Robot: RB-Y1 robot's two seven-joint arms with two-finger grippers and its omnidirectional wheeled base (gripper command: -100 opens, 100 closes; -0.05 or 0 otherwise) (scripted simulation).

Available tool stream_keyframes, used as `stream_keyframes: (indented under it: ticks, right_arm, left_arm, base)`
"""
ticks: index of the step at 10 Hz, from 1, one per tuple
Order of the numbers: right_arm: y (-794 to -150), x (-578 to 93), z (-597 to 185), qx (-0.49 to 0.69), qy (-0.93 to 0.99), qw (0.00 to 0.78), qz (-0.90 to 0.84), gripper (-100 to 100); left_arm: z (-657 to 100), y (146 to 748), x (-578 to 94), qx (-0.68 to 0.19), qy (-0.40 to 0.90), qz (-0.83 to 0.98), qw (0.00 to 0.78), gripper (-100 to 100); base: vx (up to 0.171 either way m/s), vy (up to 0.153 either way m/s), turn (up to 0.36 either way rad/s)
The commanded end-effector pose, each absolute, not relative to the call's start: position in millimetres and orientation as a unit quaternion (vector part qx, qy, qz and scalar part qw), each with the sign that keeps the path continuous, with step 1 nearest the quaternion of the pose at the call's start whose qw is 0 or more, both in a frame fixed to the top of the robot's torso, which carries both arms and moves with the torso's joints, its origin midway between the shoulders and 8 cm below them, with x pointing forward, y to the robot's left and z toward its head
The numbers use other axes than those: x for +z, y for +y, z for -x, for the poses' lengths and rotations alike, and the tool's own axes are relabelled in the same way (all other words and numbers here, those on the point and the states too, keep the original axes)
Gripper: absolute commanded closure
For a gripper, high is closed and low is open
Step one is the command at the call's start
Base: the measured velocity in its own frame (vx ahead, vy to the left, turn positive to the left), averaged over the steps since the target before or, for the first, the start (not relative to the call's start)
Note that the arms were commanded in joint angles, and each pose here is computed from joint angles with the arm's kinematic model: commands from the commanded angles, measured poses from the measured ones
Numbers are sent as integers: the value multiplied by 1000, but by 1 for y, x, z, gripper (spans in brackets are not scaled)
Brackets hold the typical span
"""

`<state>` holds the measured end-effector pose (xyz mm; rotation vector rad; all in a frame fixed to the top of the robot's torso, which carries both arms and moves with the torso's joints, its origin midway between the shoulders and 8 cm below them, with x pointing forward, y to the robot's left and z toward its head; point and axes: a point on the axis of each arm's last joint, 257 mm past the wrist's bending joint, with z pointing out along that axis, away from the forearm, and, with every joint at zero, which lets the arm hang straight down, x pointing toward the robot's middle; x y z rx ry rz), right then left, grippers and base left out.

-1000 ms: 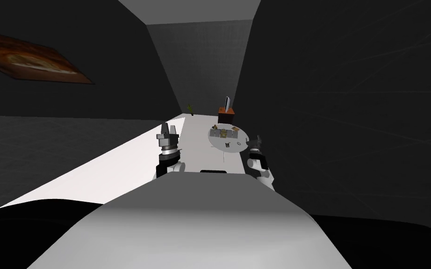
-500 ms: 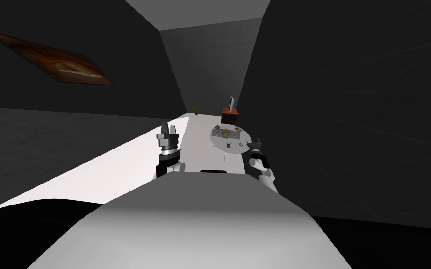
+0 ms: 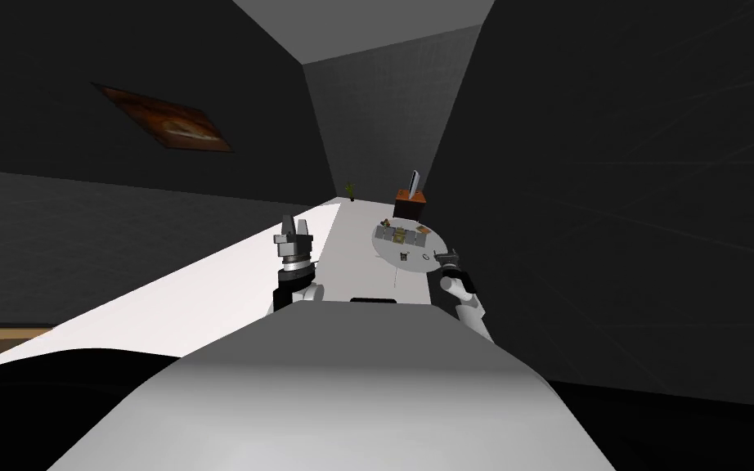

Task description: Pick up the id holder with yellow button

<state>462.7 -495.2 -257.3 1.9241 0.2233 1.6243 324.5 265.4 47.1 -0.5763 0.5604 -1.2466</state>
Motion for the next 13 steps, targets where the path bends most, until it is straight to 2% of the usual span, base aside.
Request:
stream_keyframes:
  ticks: [1,8,13]
  right_arm:
    - [-502,-277,-461,601,65,285,-744,-100]
    - [-551,-354,-438,534,-63,188,-822,-100]
    - [-561,-381,-425,506,-101,163,-841,-100]
  left_arm:
    - [-325,265,47,-568,255,262,737,0]
    - [-324,265,47,-568,255,263,737,0]
    - [-324,265,47,-568,255,263,737,0]
  base:
    - [-9,-49,155]
    - [-1,-46,212]
    - [6,-35,119]
